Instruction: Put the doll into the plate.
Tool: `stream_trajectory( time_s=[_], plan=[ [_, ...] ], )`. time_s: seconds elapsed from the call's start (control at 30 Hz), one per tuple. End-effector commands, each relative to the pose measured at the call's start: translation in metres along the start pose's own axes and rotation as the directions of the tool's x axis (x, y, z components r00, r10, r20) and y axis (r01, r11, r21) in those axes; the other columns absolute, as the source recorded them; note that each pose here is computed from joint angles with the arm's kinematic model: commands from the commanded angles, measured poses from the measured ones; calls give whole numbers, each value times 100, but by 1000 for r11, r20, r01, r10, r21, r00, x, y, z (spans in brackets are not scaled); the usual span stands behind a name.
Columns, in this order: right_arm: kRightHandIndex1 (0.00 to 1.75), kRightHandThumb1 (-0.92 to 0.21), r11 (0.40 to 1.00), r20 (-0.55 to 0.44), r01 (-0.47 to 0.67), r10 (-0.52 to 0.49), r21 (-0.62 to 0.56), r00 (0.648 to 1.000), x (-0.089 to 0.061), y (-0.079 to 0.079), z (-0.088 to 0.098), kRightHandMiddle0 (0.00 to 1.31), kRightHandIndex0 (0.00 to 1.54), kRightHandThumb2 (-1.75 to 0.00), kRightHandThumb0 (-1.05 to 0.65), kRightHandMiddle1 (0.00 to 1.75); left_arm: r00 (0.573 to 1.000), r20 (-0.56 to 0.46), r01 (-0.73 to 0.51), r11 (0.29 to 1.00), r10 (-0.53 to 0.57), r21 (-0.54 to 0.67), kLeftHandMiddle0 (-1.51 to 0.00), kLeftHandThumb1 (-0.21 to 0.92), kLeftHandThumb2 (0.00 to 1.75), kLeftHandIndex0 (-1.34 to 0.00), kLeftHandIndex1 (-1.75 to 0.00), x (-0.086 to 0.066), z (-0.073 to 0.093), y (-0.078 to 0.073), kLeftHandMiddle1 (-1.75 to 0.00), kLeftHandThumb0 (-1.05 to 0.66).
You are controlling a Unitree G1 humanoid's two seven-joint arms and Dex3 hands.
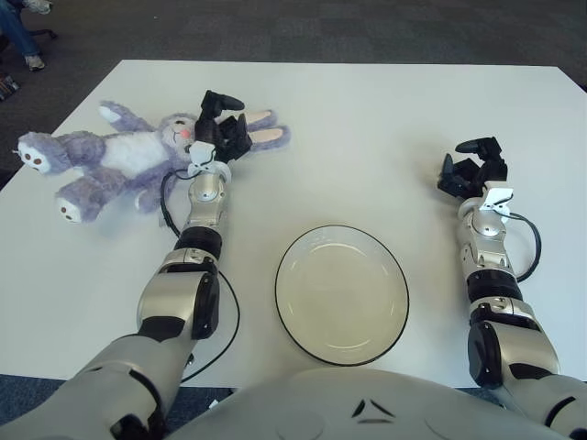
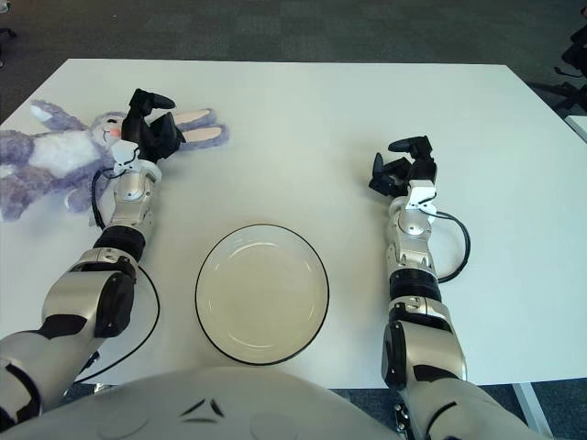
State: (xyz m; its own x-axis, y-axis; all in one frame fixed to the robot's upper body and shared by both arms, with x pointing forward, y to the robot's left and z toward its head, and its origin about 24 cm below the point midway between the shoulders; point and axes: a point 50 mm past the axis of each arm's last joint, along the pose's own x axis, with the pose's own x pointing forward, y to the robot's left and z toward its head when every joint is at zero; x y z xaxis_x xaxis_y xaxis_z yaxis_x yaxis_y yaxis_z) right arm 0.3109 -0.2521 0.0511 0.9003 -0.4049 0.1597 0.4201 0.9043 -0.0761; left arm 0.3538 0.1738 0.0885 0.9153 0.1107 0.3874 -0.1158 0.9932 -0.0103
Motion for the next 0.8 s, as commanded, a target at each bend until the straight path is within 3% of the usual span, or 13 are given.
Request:
stream_trajectory(
  time_s=[0.0, 0.77],
  plan=[
    [156, -38, 1000, -4, 0, 0, -1, 1000, 2, -1, 0, 31, 68, -119, -1, 175, 996, 92, -4, 1000, 5, -6, -93, 73, 78, -31, -175, 10, 17, -1, -167, -37],
    [157, -37, 1000, -12, -2, 2, -4, 1000, 2, 0, -2, 31, 68, -121, -1, 175, 970, 245, 20, 999, -7, -49, -94, 70, 83, -33, -175, 7, 50, -7, -171, -38]
  ],
)
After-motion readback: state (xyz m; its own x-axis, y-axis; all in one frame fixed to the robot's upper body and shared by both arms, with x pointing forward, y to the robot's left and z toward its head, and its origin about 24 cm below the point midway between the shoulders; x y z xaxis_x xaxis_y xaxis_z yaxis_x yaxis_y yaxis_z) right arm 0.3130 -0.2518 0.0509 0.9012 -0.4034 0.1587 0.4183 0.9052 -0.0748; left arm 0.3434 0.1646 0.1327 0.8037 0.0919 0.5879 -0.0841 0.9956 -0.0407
